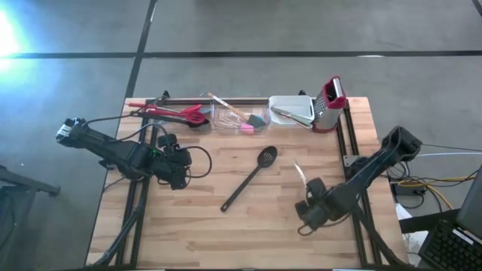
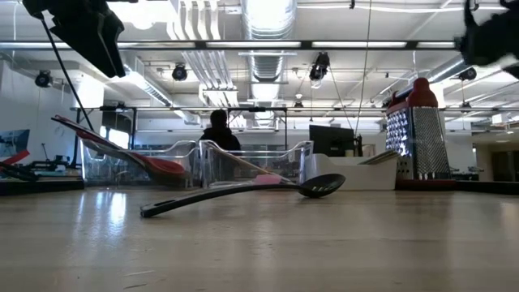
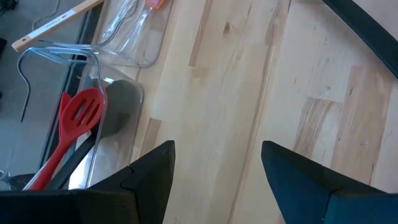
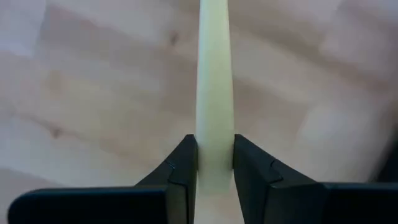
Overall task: Pick & Place Kitchen Items
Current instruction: Put the yellow table knife into the white bin
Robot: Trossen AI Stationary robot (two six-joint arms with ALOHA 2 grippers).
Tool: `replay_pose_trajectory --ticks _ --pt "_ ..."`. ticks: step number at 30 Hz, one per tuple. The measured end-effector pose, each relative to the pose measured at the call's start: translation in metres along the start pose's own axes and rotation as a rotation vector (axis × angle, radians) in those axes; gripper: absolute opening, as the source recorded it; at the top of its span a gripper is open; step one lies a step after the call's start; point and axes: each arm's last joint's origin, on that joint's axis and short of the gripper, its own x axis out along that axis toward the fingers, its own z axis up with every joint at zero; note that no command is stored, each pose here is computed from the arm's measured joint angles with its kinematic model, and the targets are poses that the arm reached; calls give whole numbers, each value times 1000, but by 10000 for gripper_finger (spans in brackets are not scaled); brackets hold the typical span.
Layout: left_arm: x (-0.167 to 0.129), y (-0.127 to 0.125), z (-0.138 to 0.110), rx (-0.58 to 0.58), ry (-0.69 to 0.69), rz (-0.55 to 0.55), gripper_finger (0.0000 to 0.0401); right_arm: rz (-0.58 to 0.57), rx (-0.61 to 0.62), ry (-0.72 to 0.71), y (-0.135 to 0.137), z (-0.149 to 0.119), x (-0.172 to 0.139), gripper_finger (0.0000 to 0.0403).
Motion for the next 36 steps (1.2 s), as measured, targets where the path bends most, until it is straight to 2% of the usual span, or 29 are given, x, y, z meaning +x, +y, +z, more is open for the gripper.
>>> replay_pose_trajectory --ticks 6,11,15,20,25,31,36 --pt "0 0 0 0 1 0 245 -61 -194 -46 -13 51 -43 66" --pt "0 0 0 0 1 0 245 -135 -263 -89 -23 101 -69 66" --pt "0 0 0 0 1 -1 245 -185 -322 -70 -30 141 -76 66" --pt "0 0 0 0 5 -8 245 -223 -376 -39 -41 188 -73 66" --pt "0 0 0 -1 5 -8 245 -268 -396 16 -65 228 -67 66" --pt "0 -1 0 -5 -1 -11 245 -290 -368 76 -91 262 -56 65" --pt "0 -2 3 -16 -28 -24 245 -291 -470 120 -92 283 -38 65"
